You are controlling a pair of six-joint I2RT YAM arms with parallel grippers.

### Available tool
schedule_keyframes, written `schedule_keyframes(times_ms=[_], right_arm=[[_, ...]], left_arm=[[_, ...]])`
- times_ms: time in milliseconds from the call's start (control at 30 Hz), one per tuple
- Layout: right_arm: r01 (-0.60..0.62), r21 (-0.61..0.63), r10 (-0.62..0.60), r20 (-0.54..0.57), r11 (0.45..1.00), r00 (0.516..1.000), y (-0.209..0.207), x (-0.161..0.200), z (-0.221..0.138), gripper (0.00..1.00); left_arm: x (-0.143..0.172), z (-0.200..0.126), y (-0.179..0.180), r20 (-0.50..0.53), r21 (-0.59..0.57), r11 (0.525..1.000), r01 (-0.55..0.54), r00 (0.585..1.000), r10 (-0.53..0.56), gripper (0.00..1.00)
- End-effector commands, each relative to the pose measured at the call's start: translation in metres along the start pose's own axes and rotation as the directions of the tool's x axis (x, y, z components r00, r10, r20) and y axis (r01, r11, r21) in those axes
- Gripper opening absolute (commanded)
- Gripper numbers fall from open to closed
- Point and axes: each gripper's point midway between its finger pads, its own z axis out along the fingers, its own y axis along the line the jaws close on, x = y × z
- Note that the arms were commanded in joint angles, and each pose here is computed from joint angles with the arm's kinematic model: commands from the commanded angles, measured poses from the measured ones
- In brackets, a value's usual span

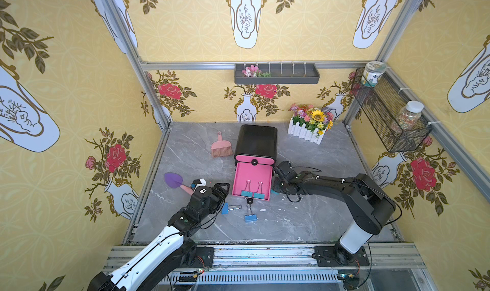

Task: Put the binder clips in the drawer according to color
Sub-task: Pick up the binder clip at the center of the board.

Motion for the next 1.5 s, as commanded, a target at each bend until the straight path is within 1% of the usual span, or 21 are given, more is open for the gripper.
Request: schedule_keyframes(times_ms=[0,200,433,567,633,700,767,833,967,1200,1467], right_arm=[[0.024,0.092,-0.02,-0.039,0.995,0.999,-0.028,0.015,-0.005,0.26],[0.032,0.116,-0.029,-0.029,0.993,0.999,-0.05,0.021,-0.024,0.27],[0.044,0.093,-0.045,0.014,0.995,0.999,-0.042,0.007,-0.047,0.36],[0.02,0.057,-0.021,0.026,0.998,0.999,-0.024,0.004,-0.056,0.46],[0.007,0.053,-0.008,0.01,0.999,1.0,-0.014,0.011,-0.054,0.49],[-0.009,0.061,0.008,0.009,0.998,1.0,-0.007,0.019,-0.051,0.54],[-0.039,0.075,0.039,0.01,0.996,0.999,-0.007,0.025,-0.049,0.62],[-0.07,0.085,0.069,0.01,0.994,0.998,-0.01,0.028,-0.046,0.65],[-0.112,0.087,0.109,0.028,0.99,0.994,-0.016,0.029,-0.05,0.68],[-0.104,0.096,0.103,0.007,0.99,0.995,-0.015,0.03,-0.043,0.72],[-0.092,0.094,0.095,-0.027,0.991,0.995,-0.013,0.038,-0.032,0.73]], left_arm=[[0.0,0.001,-0.002,-0.002,0.008,1.0,-0.005,1.0,0.005,0.73],[0.001,0.004,-0.004,-0.007,0.011,1.0,-0.006,1.0,0.006,0.73],[0.001,0.006,-0.005,-0.012,0.013,1.0,-0.006,1.0,0.006,0.73],[0.001,0.006,-0.006,-0.011,0.015,1.0,-0.006,1.0,0.006,0.73],[0.002,0.006,-0.005,-0.014,0.016,1.0,-0.004,1.0,0.005,0.73],[0.002,0.006,-0.005,-0.015,0.018,1.0,-0.003,1.0,0.003,0.73],[0.003,0.006,-0.004,-0.017,0.019,1.0,-0.003,1.0,0.003,0.73],[0.003,0.005,-0.004,-0.017,0.022,1.0,-0.003,1.0,0.003,0.73],[0.004,0.005,-0.001,-0.021,0.018,1.0,-0.003,1.0,0.003,0.73],[0.005,0.006,0.002,-0.021,0.022,1.0,0.005,1.0,-0.004,0.74],[0.006,0.006,0.005,-0.023,0.019,1.0,0.009,1.0,-0.008,0.74]])
